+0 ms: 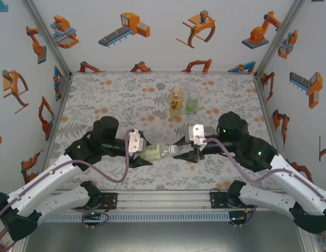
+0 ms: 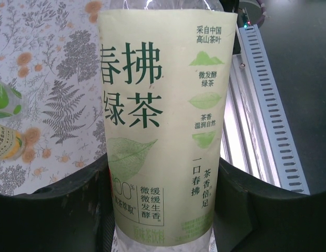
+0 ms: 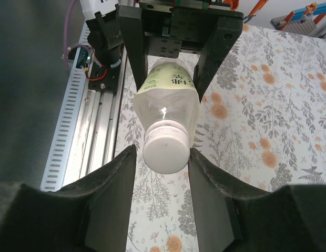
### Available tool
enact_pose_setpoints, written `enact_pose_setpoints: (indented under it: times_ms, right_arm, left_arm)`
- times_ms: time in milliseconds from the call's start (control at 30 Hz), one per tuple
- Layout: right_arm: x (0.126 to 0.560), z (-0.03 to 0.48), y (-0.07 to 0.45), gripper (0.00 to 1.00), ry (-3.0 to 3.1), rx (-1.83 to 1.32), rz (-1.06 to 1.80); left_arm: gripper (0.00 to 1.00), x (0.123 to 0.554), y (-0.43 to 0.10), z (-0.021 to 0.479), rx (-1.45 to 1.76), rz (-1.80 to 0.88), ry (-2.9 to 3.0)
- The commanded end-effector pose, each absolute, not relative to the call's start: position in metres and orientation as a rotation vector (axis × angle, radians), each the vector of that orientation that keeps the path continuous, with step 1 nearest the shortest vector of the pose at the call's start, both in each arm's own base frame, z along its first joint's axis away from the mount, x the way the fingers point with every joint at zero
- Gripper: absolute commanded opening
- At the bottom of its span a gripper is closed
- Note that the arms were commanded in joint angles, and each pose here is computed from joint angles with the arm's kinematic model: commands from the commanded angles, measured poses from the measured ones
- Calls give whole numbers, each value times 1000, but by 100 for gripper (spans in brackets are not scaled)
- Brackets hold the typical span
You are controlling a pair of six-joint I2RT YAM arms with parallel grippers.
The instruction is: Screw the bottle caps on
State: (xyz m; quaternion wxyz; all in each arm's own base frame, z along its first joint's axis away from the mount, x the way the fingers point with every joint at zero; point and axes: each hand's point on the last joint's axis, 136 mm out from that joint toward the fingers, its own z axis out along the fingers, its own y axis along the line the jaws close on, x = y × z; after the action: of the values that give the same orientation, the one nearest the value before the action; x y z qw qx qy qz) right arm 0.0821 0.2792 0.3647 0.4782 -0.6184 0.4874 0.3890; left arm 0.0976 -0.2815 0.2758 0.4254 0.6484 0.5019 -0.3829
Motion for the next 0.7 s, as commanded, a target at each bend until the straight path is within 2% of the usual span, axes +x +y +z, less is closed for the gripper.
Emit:
enact_pose_setpoints:
  times_ms: [0,100,200,367,467,667]
  right_arm:
    - [79,376,278,39,1160,-1471,973]
    - [80,374,278,38,1189,-1455,986]
    - [83,372,279,27,1239,-1411,1018]
    - [95,367,283,21,1393,-1271,1103]
    - [117,361,286,18,1570,-1050,1159]
    - [171,336,276,3,1960,-363,1257]
  left_arm:
    - [0,97,-284,294,1600,-968,1225]
    - [0,102,-284,293,1583,-942,1233]
    - [0,105,-284,296,1568,-925,1240]
    - [0,110,-284,295,1554,-899,1254]
    - [0,116,-284,291,1546,-863,1263]
    - [0,128,-284,284,1523,-792,1296]
